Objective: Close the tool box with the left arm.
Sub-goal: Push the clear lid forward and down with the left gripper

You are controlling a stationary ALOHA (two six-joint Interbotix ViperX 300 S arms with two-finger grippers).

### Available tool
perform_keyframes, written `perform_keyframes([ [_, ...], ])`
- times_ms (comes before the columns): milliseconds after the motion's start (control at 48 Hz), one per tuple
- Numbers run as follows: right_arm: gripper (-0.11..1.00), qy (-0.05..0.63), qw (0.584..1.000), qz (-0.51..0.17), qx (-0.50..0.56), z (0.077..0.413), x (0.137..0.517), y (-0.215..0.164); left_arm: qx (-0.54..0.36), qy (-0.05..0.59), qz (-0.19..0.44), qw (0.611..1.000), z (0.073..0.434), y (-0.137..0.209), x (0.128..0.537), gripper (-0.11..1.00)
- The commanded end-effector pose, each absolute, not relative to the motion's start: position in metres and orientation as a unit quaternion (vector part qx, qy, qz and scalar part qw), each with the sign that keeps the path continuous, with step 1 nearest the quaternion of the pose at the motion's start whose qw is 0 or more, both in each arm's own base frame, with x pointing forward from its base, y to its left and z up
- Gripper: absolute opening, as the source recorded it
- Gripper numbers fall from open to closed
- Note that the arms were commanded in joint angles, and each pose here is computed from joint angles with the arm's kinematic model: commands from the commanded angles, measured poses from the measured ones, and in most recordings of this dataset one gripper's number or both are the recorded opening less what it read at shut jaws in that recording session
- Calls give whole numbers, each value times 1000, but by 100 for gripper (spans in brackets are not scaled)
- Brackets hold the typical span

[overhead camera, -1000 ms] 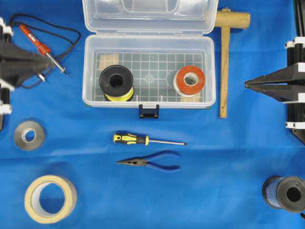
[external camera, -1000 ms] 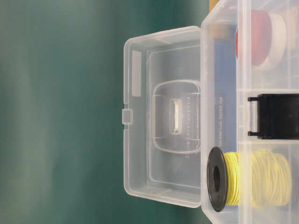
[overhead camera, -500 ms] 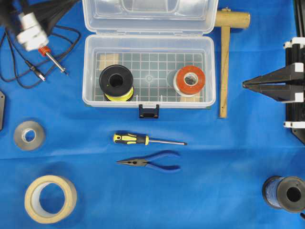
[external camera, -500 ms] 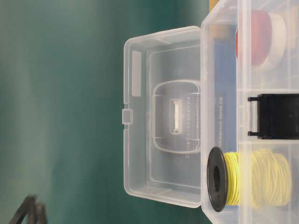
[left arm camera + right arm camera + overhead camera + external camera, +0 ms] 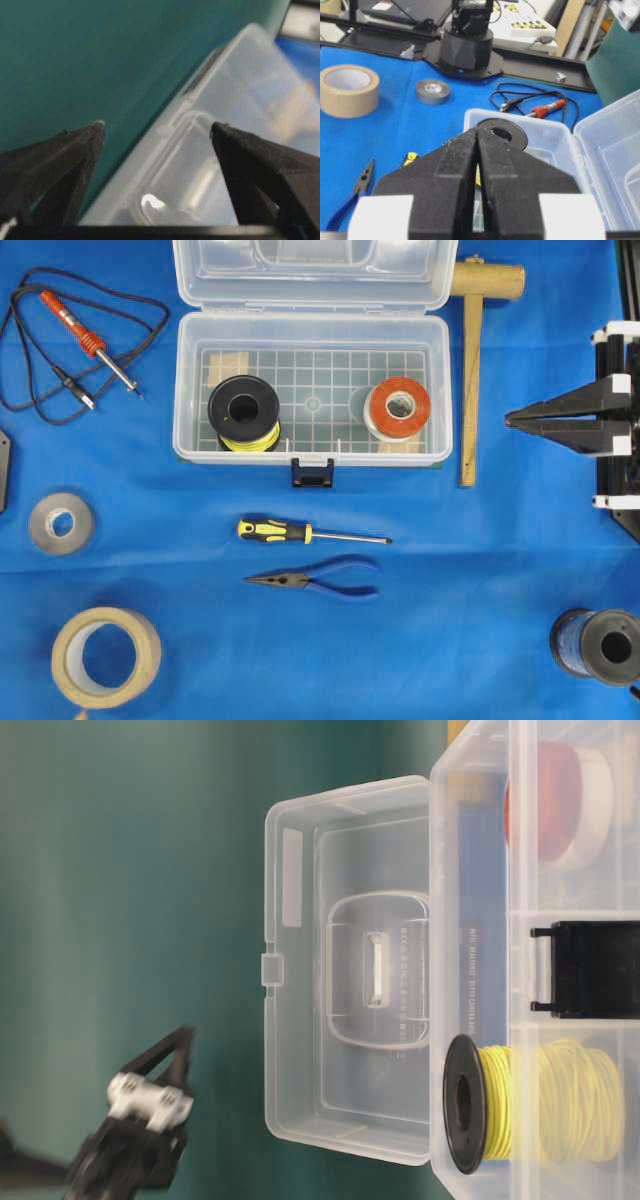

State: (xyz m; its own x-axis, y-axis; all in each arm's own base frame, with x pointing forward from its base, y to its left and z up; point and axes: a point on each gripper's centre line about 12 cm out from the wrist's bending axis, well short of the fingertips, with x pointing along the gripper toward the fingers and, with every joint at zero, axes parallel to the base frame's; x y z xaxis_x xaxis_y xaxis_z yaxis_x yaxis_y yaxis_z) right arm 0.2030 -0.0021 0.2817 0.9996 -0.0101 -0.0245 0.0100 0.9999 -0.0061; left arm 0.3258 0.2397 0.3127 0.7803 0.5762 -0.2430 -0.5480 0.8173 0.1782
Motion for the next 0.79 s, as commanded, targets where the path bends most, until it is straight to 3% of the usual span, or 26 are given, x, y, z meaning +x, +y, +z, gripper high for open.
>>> perform_keyframes([
  [0,0,5,1000,-6,-1,289,205,-2,45,150,309,938,320,259,334,92],
  [396,0,14,1000,-6,-2,286,205,-2,-3,277,298,914,267,288,352,92],
  [771,0,20,1000,-6,-4,284,207,-2,1,310,249,918,278,250,368,92],
])
